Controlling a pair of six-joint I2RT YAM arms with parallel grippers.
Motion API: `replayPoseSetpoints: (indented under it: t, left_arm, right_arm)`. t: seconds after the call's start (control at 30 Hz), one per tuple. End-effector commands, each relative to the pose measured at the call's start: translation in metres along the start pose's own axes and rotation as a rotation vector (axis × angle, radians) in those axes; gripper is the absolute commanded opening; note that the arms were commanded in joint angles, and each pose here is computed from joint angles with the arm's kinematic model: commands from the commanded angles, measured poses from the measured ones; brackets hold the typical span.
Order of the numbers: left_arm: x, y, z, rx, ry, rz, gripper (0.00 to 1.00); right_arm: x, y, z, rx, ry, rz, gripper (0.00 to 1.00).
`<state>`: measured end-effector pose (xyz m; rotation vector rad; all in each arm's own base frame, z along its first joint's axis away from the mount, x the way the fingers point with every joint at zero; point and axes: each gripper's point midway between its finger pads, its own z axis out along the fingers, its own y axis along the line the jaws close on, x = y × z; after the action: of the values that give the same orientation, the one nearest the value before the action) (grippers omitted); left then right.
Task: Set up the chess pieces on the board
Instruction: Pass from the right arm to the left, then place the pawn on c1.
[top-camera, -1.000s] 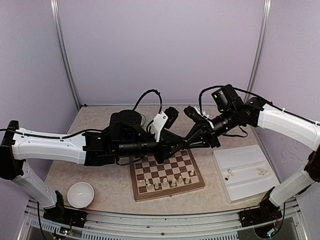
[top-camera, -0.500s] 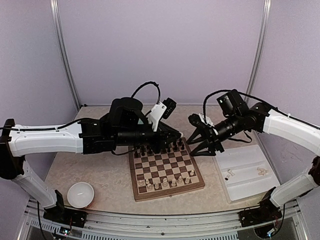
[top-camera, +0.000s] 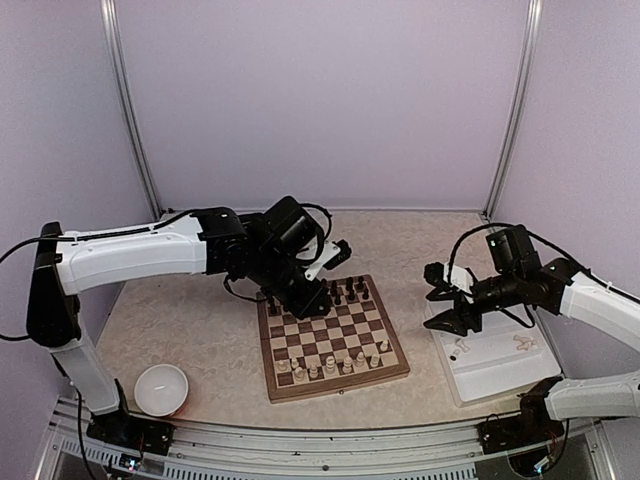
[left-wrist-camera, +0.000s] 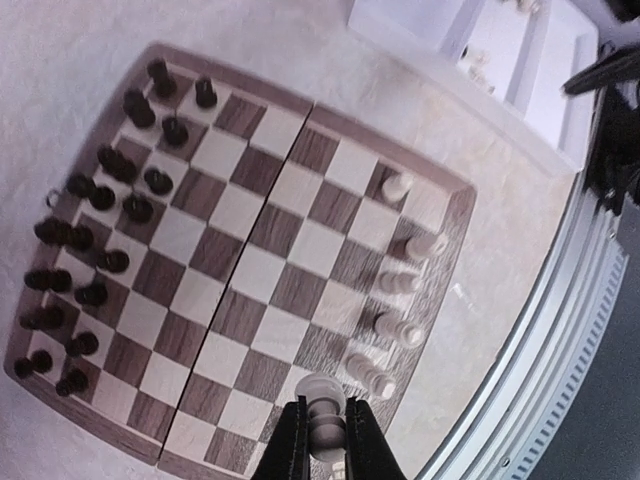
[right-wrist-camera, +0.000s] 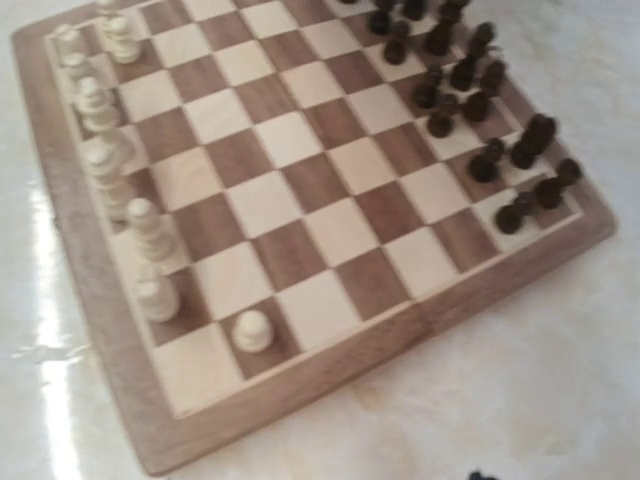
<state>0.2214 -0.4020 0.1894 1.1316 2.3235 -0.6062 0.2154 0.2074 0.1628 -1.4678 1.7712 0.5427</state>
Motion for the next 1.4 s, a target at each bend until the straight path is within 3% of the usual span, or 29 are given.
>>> replayPoseSetpoints:
  t: [0.0, 0.27, 0.63, 1.37]
  left_arm:
    - [0.036, 0.006, 0.012, -0.013, 0.180, -0.037, 0.04]
    - [0.061, 0.013, 0.047, -0.044, 0.313, -0.020, 0.05]
    - [0.090, 0.017, 0.065, -0.039, 0.428, -0.013, 0.06]
    - [0.109, 0.004, 0.079, 0.022, 0.488, -0.017, 0.08]
  right_arm:
    - [-0.004, -0.019, -0.002, 0.088, -0.028, -0.011, 0.63]
    - [0.001, -0.017, 0.004, 0.060, -0.010, 0.000, 0.63]
    - [0.004, -0.018, 0.004, 0.066, -0.003, -0.003, 0.63]
    - [0.003, -0.017, 0.004, 0.063, -0.005, -0.007, 0.63]
